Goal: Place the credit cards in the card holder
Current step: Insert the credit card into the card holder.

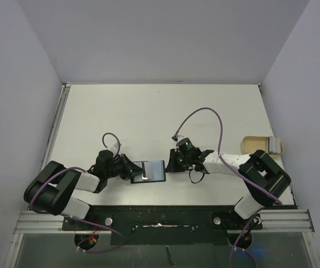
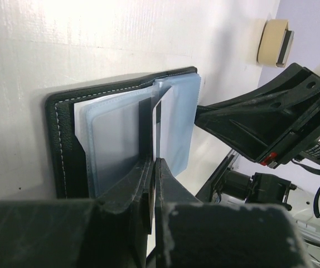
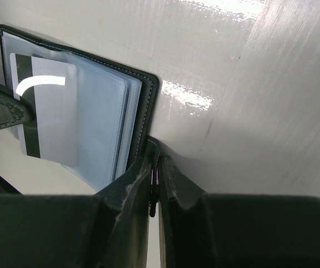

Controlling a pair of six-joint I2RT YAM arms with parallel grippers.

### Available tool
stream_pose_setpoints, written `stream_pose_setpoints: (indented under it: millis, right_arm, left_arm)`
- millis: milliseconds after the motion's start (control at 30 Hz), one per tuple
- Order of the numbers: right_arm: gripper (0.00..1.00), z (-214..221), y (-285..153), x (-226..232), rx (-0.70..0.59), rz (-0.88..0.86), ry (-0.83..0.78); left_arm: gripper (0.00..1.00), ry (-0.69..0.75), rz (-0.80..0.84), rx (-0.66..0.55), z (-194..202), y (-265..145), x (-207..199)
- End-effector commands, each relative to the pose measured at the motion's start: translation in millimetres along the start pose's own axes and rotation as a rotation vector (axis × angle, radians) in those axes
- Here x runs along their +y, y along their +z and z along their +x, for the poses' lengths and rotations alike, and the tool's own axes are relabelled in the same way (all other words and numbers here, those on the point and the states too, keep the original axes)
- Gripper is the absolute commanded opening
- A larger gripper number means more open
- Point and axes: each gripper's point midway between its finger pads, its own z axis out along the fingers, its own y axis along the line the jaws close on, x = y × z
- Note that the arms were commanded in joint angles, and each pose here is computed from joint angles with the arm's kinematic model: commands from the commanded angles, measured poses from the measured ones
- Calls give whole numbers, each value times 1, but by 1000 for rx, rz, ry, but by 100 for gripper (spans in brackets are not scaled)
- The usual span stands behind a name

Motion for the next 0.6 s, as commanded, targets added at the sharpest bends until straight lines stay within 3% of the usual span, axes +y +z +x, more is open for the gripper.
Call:
stream_pose_setpoints:
  millis: [0, 300, 567]
  right_arm:
    - [6, 8, -3, -3, 8, 15, 4]
    - [6, 4, -4, 1, -1, 1, -2]
    - [6, 4, -7, 0, -16, 6, -3]
  left_arm:
    - [0, -8, -1, 4, 5, 1, 0]
    - [0, 29, -4, 49, 7, 10, -10]
    - [25, 62, -50, 66, 5, 14, -16]
